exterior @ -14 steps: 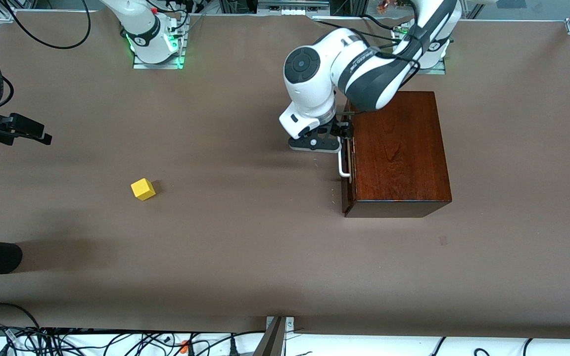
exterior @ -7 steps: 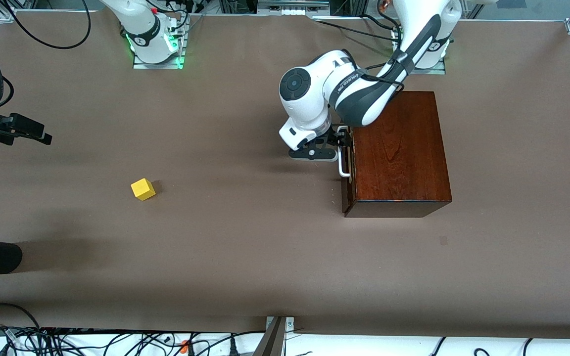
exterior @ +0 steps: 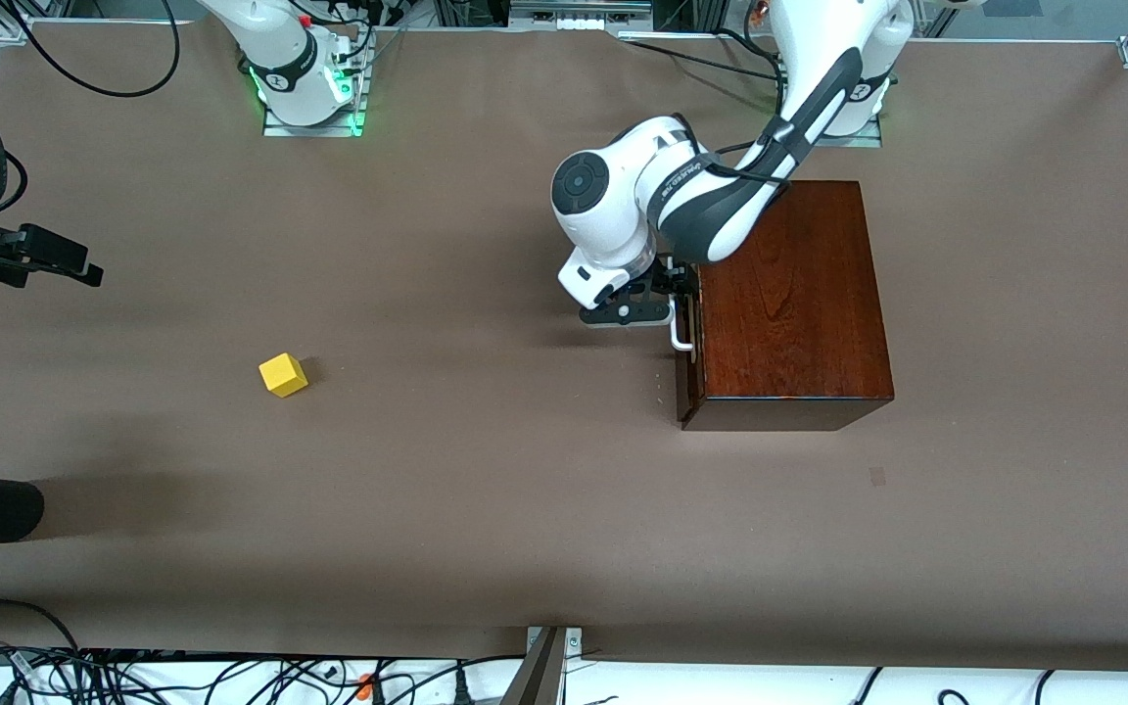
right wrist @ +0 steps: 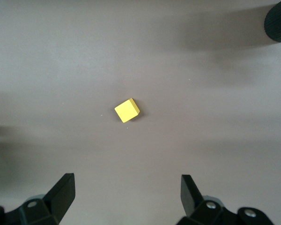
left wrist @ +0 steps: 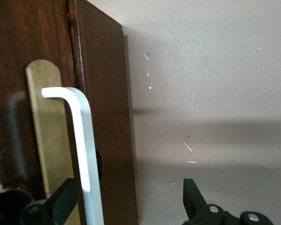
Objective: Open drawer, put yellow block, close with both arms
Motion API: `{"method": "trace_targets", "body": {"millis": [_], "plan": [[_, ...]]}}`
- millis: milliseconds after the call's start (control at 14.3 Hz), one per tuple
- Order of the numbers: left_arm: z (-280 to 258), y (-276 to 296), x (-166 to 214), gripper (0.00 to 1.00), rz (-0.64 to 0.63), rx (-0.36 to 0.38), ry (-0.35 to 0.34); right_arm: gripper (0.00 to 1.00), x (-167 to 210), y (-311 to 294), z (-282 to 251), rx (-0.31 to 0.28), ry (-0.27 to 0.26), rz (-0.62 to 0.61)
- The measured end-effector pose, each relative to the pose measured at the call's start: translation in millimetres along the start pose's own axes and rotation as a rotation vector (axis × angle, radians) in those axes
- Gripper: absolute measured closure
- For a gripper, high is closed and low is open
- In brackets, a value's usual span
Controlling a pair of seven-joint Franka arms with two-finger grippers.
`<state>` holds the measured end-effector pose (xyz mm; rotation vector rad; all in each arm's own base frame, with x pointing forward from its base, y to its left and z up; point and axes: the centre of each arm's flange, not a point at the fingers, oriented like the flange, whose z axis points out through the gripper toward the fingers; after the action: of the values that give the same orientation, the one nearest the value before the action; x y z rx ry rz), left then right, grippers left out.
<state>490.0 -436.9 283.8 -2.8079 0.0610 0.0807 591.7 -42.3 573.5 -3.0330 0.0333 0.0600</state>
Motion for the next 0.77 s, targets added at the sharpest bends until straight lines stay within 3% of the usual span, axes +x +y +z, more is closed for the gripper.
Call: {"method": "trace_targets", "body": {"millis": [771], "plan": [[1.3,23.6,-8.9,0.0,0.001,-0.028,0.026,0.0,0.0,0.0,0.0,0.0,0.0,0.0]]}}
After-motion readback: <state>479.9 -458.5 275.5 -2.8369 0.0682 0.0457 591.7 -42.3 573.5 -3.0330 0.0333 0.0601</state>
